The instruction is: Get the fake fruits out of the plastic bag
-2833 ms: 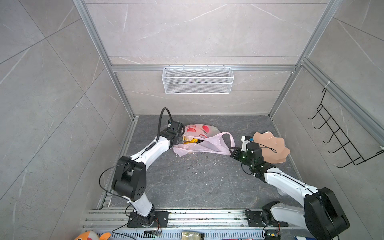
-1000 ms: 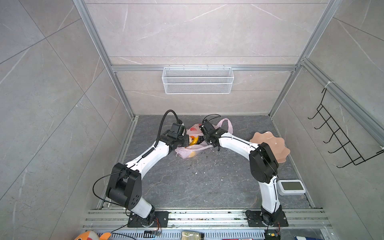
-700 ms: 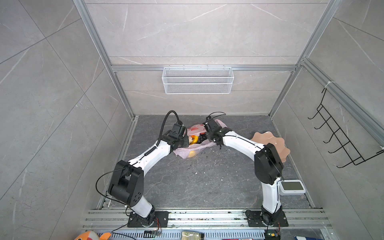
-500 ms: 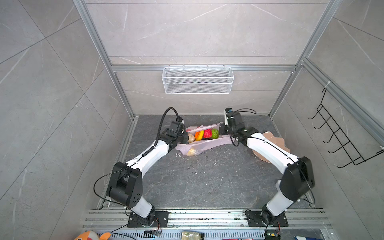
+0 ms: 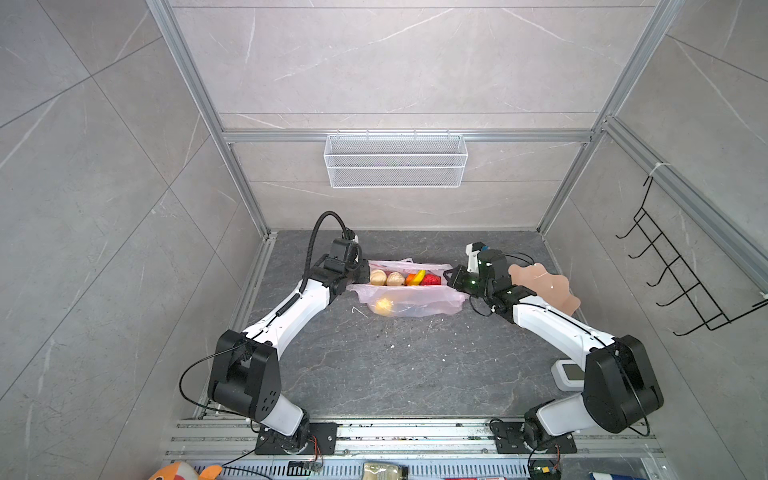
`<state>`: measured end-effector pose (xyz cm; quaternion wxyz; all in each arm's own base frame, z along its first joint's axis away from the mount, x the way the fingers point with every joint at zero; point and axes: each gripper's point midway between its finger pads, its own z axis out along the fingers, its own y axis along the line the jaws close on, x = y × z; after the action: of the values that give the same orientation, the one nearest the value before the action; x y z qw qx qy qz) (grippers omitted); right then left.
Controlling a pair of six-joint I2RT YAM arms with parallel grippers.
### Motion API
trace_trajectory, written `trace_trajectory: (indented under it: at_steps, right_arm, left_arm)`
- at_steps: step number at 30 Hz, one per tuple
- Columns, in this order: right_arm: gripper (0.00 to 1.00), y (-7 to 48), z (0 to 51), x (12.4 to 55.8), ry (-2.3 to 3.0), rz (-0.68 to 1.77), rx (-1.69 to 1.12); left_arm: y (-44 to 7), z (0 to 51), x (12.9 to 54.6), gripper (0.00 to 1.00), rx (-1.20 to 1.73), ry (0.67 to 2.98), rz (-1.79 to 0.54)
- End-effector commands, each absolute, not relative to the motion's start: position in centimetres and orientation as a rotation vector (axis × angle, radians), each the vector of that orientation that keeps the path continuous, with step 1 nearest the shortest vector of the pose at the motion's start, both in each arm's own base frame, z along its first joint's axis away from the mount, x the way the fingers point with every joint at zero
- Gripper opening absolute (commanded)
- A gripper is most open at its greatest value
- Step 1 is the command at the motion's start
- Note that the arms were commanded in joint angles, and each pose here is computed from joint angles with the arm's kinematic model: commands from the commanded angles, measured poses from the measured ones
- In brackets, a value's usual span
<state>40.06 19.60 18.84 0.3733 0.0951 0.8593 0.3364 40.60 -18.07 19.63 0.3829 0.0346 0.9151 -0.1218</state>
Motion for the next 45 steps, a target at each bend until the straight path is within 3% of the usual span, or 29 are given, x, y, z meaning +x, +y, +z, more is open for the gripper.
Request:
trace_trajectory:
  at_steps: [1,8,15,20,22,24,27,31,36,42,43,45]
  right_arm:
    - [0.0,19.4,21.6,39.8,2.111,0.877,0.246]
    - [0.0,19.1,21.8,38.7,2.102,0.835,0.226]
    - [0.0,18.6,21.8,38.4,2.102,0.813,0.249]
    - [0.0,18.0,22.2,38.5,2.077,0.823,0.294]
    - [0.0,17.4,22.5,38.8,2.061,0.834,0.318]
    - [0.0,16.5,22.6,39.4,2.048,0.869,0.361]
    - [0.0,15.1,23.1,41.1,2.004,0.995,0.421]
    - [0.0,13.7,22.7,43.3,1.987,1.112,0.481]
    - [0.0,15.2,23.1,44.1,1.978,1.194,0.434]
    - [0.01,19.1,23.2,43.5,2.099,1.051,0.186]
    - [0.13,19.4,23.2,43.3,2.13,0.983,0.15]
    - [0.53,18.7,23.5,43.2,2.161,0.849,0.133]
  left_arm:
    - [-18.8,22.8,38.8,0.57,0.044,2.329,-0.236]
    - [-20.0,22.1,36.2,0.68,-0.107,2.391,-0.218]
    - [-18.4,18.9,36.2,0.76,-0.186,2.427,-0.063]
    - [-17.7,15.4,36.8,0.77,-0.218,2.479,-0.138]
    - [-18.1,14.2,37.1,0.72,-0.199,2.485,-0.201]
    - [-18.5,12.8,36.9,0.61,-0.174,2.498,-0.294]
    - [-17.1,10.8,36.8,0.28,-0.202,2.469,-0.404]
    - [-13.6,9.9,36.7,0.02,-0.262,2.41,-0.433]
    - [-10.8,12.3,36.6,0.0,-0.28,2.288,-0.398]
    - [-15.6,15.5,36.5,0.0,-0.048,2.23,-0.52]
    - [-16.7,15.4,36.3,0.0,0.006,2.249,-0.503]
    - [-18.4,15.0,36.1,0.0,0.067,2.276,-0.484]
